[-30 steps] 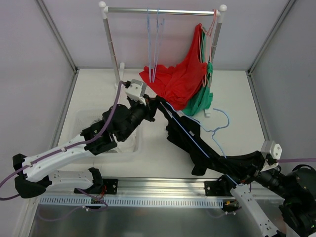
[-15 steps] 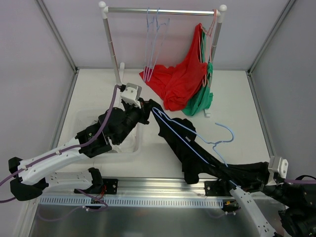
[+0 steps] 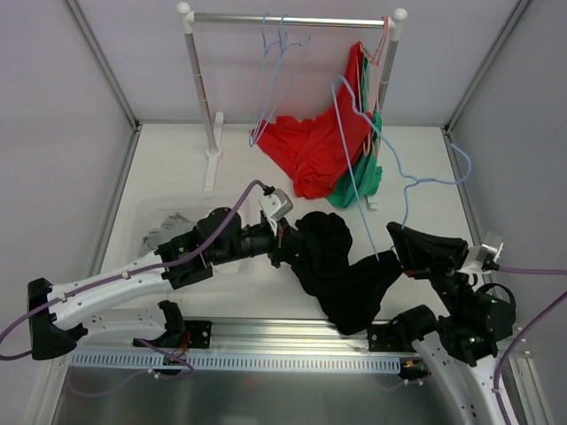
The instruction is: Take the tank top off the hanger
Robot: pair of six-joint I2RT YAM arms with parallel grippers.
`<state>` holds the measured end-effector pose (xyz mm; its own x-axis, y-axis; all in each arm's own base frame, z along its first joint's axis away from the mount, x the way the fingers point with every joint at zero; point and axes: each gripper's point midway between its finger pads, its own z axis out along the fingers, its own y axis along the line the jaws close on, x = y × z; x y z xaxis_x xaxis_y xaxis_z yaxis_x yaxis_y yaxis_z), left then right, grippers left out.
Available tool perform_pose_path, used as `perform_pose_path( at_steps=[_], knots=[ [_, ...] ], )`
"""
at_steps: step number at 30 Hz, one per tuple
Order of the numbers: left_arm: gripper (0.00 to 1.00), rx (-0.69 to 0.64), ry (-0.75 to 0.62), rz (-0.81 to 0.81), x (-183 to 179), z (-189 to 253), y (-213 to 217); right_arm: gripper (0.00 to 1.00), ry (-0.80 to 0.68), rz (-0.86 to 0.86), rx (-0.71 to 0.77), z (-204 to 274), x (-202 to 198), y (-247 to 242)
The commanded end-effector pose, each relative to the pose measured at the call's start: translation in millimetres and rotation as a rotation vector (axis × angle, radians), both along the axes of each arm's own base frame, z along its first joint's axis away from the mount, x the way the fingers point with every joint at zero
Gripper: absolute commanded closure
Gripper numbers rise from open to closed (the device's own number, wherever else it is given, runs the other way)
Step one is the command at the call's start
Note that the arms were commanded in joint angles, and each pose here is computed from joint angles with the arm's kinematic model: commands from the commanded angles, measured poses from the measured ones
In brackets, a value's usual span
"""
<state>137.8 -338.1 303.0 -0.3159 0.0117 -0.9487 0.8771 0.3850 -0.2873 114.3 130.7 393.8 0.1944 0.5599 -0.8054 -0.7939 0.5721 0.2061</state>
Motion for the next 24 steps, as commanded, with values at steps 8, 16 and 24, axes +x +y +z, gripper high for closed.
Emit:
perform_pose_path(
  at_steps=[8, 16, 24],
  knots=[
    [1.00, 0.127, 0.207, 0.159, 24.3, -89.6, -12.8, 1.00, -0.500, 0.057, 0.326, 134.5, -36.8, -20.4],
    [1.00, 0.285, 0.306, 0.369, 52.3, -146.8, -7.3, 1.00, -0.157, -0.170, 0.004, 106.6, 20.4, -14.8],
    [0.53, 0.352, 0.264, 0.445, 63.1, -136.3, 7.3, 1.00, 0.375, -0.182, -0.301, 38.0, 53.8, -6.9]
  ],
)
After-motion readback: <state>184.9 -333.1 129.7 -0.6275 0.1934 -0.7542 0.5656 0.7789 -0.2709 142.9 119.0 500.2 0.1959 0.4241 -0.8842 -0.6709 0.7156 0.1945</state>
